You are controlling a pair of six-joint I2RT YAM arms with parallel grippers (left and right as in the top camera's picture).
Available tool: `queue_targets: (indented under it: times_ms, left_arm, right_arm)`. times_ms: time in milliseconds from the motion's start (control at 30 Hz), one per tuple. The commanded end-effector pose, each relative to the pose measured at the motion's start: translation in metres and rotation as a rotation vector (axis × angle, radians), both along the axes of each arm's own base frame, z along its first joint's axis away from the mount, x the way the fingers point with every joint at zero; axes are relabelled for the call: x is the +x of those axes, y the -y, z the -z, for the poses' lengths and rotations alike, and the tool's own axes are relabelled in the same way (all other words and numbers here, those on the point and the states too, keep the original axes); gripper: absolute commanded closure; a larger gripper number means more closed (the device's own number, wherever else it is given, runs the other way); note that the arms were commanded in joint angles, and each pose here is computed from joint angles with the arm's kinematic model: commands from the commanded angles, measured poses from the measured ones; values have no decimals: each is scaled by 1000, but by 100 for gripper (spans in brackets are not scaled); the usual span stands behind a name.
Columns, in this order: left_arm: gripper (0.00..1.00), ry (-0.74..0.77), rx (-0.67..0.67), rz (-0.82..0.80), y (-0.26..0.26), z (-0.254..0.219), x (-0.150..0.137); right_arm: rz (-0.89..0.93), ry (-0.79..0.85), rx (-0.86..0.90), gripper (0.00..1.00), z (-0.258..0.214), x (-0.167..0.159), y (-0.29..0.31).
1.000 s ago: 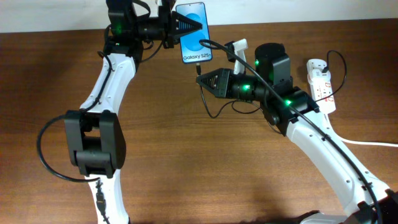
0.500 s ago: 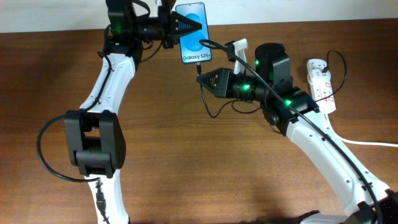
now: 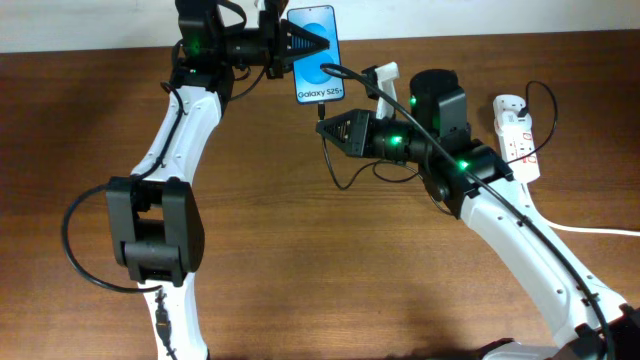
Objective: Plug charger to phone and switch on socket
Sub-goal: 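Push the plug upward into the phone's bottom port with the right gripper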
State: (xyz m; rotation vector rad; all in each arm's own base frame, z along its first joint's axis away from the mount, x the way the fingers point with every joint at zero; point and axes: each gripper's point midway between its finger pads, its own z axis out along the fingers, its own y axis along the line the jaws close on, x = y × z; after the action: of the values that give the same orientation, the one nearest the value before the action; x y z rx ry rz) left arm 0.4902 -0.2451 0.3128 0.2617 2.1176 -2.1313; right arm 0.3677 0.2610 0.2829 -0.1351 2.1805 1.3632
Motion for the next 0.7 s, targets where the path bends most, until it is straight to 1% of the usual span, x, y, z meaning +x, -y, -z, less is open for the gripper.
queue_targets:
  times_ms: [0,467,667]
  left_arm:
    - [100,41,-3,54,5,-7,-10]
    - [100,41,-1,127,3,-6,-22]
    - [100,41,-1,128,4,-6,-23]
  right_arm:
    - [38,30,-7,96,-2,10,11]
    - [62,96,9,96,-14,19,12]
    - [87,60,15,96,-3,30,19]
